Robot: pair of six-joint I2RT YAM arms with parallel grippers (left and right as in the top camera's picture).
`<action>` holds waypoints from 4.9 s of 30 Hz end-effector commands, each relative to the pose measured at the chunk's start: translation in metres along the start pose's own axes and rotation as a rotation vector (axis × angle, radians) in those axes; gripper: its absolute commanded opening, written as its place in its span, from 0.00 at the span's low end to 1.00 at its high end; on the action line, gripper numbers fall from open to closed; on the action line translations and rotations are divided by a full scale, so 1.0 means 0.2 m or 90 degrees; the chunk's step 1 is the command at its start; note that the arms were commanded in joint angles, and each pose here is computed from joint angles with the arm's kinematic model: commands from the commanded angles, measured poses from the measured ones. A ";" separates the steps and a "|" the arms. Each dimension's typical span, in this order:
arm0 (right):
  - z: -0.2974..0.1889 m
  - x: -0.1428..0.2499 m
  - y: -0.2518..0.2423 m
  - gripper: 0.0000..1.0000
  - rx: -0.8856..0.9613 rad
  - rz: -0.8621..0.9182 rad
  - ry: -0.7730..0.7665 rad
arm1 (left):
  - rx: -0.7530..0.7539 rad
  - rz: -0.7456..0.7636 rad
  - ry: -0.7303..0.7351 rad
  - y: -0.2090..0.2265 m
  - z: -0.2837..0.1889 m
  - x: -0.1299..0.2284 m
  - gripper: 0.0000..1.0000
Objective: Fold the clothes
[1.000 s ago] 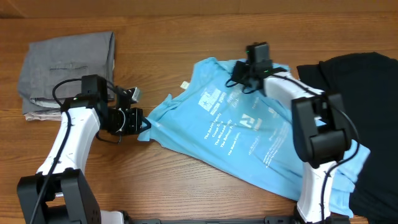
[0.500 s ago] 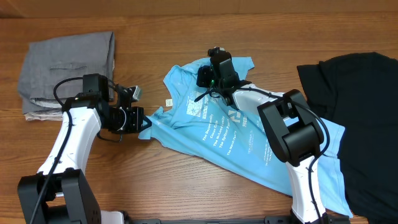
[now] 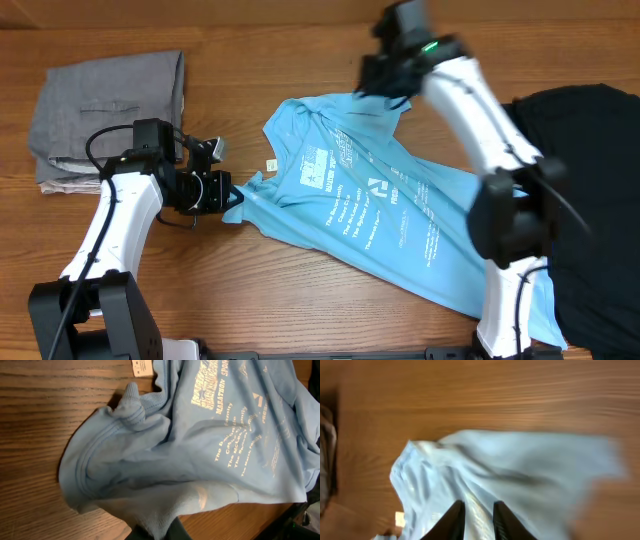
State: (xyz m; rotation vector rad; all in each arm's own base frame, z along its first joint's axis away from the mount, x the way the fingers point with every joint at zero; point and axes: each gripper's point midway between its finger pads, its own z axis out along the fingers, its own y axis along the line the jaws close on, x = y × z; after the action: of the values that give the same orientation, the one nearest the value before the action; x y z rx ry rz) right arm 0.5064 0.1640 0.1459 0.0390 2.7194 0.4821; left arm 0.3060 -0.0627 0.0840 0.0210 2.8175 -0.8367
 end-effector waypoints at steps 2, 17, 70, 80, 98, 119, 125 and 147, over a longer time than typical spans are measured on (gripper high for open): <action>-0.30 -0.04 -0.44 0.23 0.078 0.104 0.006 | -0.001 0.000 -0.006 -0.01 0.00 0.00 0.05; -0.70 0.42 -1.27 0.20 0.131 0.448 0.160 | -0.001 0.001 -0.015 -0.01 0.00 -0.02 0.06; -0.52 1.94 -1.28 0.04 0.328 0.992 0.074 | 0.077 0.126 -0.063 -0.34 0.11 -0.15 0.04; -0.35 1.95 -1.40 0.04 0.337 0.972 0.099 | 0.056 0.113 -0.047 -0.30 0.12 -0.12 0.04; -0.54 1.69 -1.81 0.04 0.537 0.875 0.116 | 0.026 0.110 -0.047 -0.26 0.12 -0.12 0.04; -0.33 1.23 -1.48 0.04 0.331 0.655 0.093 | -0.016 0.095 -0.034 -0.20 0.12 -0.10 0.08; -0.56 0.82 -1.28 0.39 0.169 0.474 0.049 | -0.016 0.094 -0.032 -0.20 0.12 -0.09 0.15; -0.24 0.62 -1.64 0.09 0.208 0.420 0.053 | -0.026 0.080 -0.030 -0.18 0.12 -0.09 0.15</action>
State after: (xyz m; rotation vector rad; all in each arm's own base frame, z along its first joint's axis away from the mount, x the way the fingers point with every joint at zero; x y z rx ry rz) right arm 0.3818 -0.1389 0.0435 1.0304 2.7871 0.2216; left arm 0.3259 -0.1066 0.0849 0.1911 2.7541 -0.7474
